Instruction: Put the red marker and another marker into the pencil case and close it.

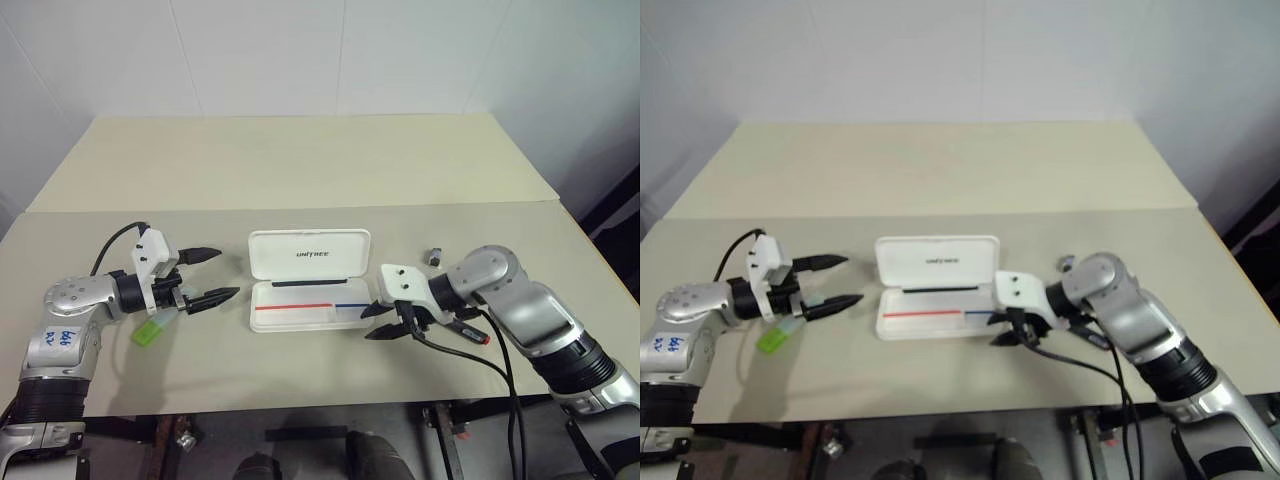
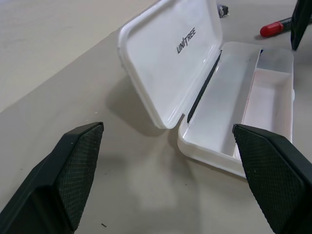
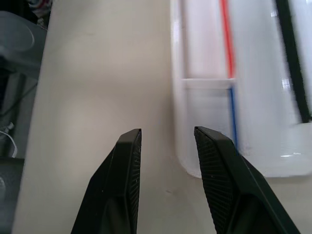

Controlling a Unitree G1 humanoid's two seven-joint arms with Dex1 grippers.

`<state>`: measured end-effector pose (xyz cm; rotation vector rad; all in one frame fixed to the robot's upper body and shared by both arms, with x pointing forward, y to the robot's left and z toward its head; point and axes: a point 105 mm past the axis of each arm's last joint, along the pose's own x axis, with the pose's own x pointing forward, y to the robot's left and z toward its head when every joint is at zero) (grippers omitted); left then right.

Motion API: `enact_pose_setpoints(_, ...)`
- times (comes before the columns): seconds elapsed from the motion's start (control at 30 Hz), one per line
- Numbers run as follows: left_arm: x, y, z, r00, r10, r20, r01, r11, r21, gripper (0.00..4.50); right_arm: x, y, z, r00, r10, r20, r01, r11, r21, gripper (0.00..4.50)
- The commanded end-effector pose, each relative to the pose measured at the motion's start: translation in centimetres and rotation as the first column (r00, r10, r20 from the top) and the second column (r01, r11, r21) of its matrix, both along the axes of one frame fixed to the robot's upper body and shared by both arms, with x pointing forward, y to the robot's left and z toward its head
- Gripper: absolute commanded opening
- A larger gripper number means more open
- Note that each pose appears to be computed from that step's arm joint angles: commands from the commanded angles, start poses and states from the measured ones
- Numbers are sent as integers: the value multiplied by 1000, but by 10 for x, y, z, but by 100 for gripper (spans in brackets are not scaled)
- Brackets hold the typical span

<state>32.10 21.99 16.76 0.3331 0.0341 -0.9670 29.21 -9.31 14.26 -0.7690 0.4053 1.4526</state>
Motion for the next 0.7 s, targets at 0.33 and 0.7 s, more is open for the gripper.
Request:
enact_pose_setpoints(0.33, -9, -9, 21, 993, -104, 60, 104, 995, 15, 450, 5, -55, 45, 976, -188, 106, 180, 980, 83, 347)
enact_pose_setpoints(0.7, -13, -16, 26, 982, -178, 57, 174, 983, 57, 450, 1, -144, 43, 886, -458, 72, 457, 889, 27, 448)
